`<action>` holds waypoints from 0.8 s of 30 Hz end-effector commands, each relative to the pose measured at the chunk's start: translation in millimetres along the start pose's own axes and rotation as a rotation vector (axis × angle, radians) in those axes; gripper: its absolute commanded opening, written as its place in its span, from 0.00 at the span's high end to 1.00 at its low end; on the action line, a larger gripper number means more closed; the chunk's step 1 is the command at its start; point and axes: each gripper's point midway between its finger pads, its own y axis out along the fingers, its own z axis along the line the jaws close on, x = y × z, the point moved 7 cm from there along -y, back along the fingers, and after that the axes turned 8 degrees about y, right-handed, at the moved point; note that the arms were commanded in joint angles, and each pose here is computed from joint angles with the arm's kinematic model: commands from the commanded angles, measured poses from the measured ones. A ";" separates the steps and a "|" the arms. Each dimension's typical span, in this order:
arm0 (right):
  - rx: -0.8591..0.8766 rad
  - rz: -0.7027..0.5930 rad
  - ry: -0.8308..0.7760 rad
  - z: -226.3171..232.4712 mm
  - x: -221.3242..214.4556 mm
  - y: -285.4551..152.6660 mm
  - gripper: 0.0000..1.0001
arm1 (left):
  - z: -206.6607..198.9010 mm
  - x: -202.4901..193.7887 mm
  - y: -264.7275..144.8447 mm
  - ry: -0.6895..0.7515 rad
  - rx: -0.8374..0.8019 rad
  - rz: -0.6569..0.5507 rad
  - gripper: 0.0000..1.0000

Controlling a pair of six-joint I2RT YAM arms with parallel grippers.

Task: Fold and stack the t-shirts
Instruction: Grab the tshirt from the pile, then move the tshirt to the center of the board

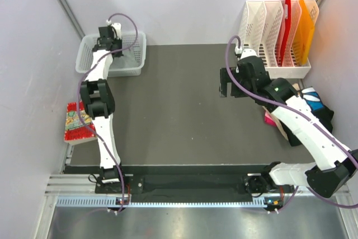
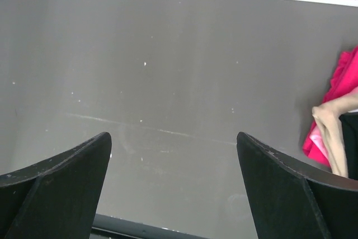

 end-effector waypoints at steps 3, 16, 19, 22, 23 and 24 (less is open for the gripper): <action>0.085 -0.059 -0.011 9.2 4.7 -7.6 0.07 | 27.3 156.2 -178.9 0.055 -0.021 -0.530 1.00; 0.066 -0.117 -0.023 2.3 6.0 -10.5 0.08 | -98.2 150.3 -326.9 0.461 -0.445 -0.589 1.00; 0.048 -0.142 -0.017 -1.3 7.5 -13.5 0.09 | -130.6 124.8 -341.4 0.551 -0.555 -0.536 1.00; 0.050 -0.160 -0.011 -2.9 8.9 -18.2 0.09 | -157.8 111.9 -355.8 0.588 -0.647 -0.518 1.00; 0.050 -0.164 -0.009 -3.5 8.9 -19.4 0.10 | -165.2 109.4 -357.2 0.592 -0.672 -0.511 1.00; 0.047 -0.167 -0.004 -4.0 9.1 -20.3 0.10 | -171.6 106.3 -357.5 0.588 -0.695 -0.495 1.00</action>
